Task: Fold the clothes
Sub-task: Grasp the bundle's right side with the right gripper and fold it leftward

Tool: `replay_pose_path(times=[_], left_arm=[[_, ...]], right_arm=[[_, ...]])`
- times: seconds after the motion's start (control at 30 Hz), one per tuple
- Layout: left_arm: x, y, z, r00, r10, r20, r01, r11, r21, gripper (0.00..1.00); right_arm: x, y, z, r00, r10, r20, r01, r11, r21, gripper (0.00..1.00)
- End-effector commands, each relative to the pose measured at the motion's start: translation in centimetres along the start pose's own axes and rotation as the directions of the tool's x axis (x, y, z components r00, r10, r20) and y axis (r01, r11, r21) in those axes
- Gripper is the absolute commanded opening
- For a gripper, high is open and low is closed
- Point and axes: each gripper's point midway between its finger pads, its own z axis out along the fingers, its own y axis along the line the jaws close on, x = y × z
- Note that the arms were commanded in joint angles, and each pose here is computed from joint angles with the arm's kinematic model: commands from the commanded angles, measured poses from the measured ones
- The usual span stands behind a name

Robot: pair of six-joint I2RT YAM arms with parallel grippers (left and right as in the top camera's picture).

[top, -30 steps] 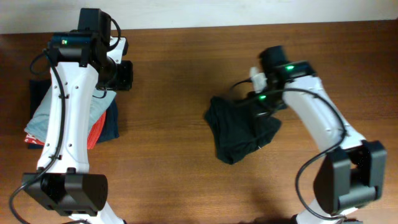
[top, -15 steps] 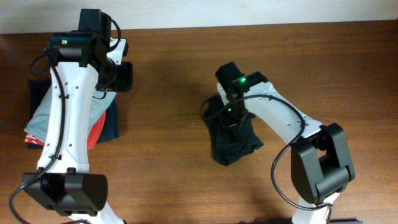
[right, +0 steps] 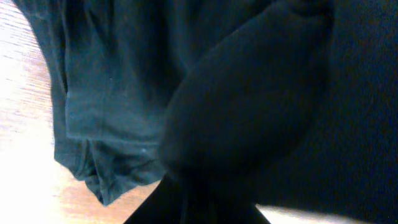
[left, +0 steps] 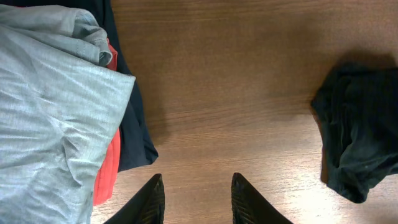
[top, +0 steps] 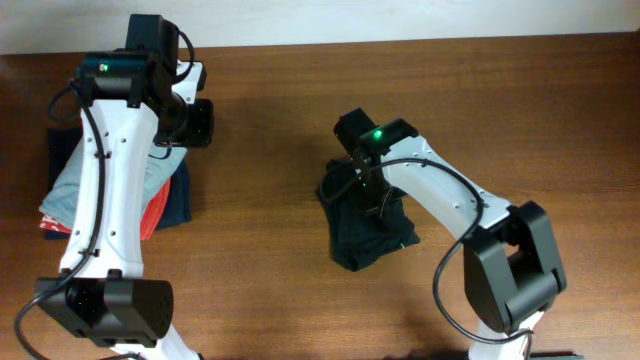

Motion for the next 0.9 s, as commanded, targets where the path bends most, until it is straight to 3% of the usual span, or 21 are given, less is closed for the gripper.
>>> replay_pose_path(times=[0.0, 0.57, 0.73, 0.87], left_arm=[[-0.2, 0.2, -0.8, 1.0, -0.008, 0.026, 0.008, 1.0, -0.008, 0.35], [-0.3, 0.2, -0.8, 1.0, -0.008, 0.029, 0.008, 1.0, -0.008, 0.35], [-0.3, 0.2, -0.8, 1.0, -0.008, 0.029, 0.008, 1.0, -0.009, 0.35], [-0.3, 0.7, -0.8, 1.0, -0.008, 0.029, 0.009, 0.999, -0.035, 0.36]], right_arm=[[-1.5, 0.5, -4.2, 0.99, -0.007, 0.139, 0.004, 1.0, 0.017, 0.04], [-1.4, 7.6, 0.6, 0.994, -0.091, 0.066, 0.096, 0.993, -0.073, 0.04], [-1.4, 7.4, 1.3, 0.993, -0.106, 0.058, 0.108, 0.994, -0.028, 0.04], [-1.4, 4.3, 0.0, 0.993, -0.093, 0.071, 0.085, 0.991, 0.105, 0.04]])
